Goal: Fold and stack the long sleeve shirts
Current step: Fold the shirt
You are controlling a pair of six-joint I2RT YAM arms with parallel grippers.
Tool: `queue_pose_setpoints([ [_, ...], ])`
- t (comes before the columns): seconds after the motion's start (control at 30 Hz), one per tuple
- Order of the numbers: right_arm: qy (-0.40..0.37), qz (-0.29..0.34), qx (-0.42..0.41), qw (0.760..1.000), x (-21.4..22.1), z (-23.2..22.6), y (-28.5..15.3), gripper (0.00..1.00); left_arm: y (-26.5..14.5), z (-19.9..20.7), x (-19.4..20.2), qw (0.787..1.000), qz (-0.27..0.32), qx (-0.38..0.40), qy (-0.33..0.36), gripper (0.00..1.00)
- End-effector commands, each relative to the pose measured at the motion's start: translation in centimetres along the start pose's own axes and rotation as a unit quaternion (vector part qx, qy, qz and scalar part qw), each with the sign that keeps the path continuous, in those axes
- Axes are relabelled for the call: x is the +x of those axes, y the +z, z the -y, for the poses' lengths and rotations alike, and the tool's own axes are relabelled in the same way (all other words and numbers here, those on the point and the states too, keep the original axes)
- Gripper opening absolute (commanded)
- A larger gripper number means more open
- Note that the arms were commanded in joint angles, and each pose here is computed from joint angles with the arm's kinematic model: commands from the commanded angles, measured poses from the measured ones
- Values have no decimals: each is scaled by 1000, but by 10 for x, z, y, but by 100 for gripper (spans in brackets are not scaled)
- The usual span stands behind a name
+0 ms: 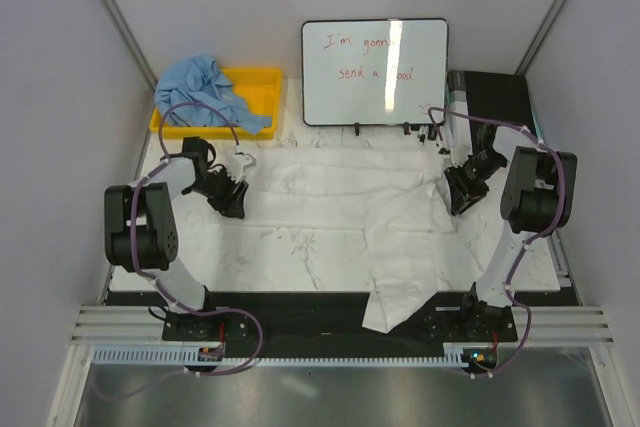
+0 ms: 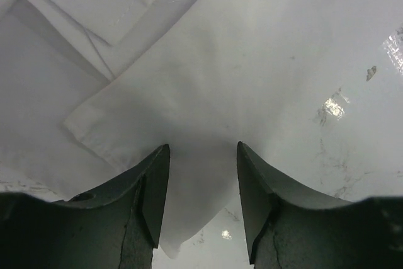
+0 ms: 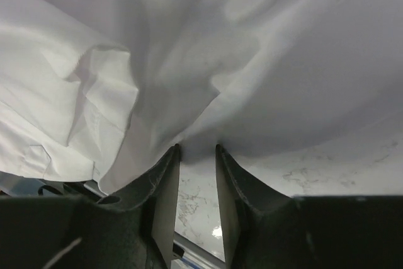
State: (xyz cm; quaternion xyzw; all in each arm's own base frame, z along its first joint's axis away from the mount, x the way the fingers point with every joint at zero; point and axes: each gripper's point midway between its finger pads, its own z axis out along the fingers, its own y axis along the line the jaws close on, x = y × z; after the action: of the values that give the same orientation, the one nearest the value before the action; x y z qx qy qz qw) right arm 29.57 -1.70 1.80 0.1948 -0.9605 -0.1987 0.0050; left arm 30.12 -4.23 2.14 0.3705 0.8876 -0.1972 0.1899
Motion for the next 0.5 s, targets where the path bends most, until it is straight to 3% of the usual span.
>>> queue_pose_setpoints([
  [0.0, -58, 37, 30, 997, 0, -3, -42, 42, -19, 22, -14, 997, 47, 20, 55, 59],
  [0.1, -112, 71, 25, 991, -1, -24, -74, 54, -47, 74, -43, 981, 114, 54, 145, 66],
  [0.17, -132, 83, 24, 987, 0, -35, -82, 59, -63, 118, -57, 954, 157, 72, 244, 70],
  [0.2, -139, 84, 10, 987, 5, -47, -86, 59, -62, 146, -60, 940, 160, 95, 286, 81],
  [0.27, -144, 87, -2, 986, 6, -57, -87, 60, -66, 185, -59, 910, 174, 111, 360, 88],
  [0.3, -147, 90, -20, 985, 7, -67, -88, 60, -58, 225, -58, 878, 168, 151, 423, 93],
  [0.33, -148, 92, -25, 984, 6, -71, -88, 60, -52, 243, -56, 863, 166, 162, 448, 95],
  [0.37, -148, 95, -30, 984, 4, -76, -87, 60, -48, 256, -55, 865, 157, 162, 448, 96],
  [0.43, -138, 106, -53, 983, 0, -85, -86, 59, -36, 309, -50, 820, 161, 212, 507, 96],
  [0.47, -134, 110, -59, 983, -1, -87, -86, 59, -21, 318, -42, 825, 135, 215, 505, 94],
])
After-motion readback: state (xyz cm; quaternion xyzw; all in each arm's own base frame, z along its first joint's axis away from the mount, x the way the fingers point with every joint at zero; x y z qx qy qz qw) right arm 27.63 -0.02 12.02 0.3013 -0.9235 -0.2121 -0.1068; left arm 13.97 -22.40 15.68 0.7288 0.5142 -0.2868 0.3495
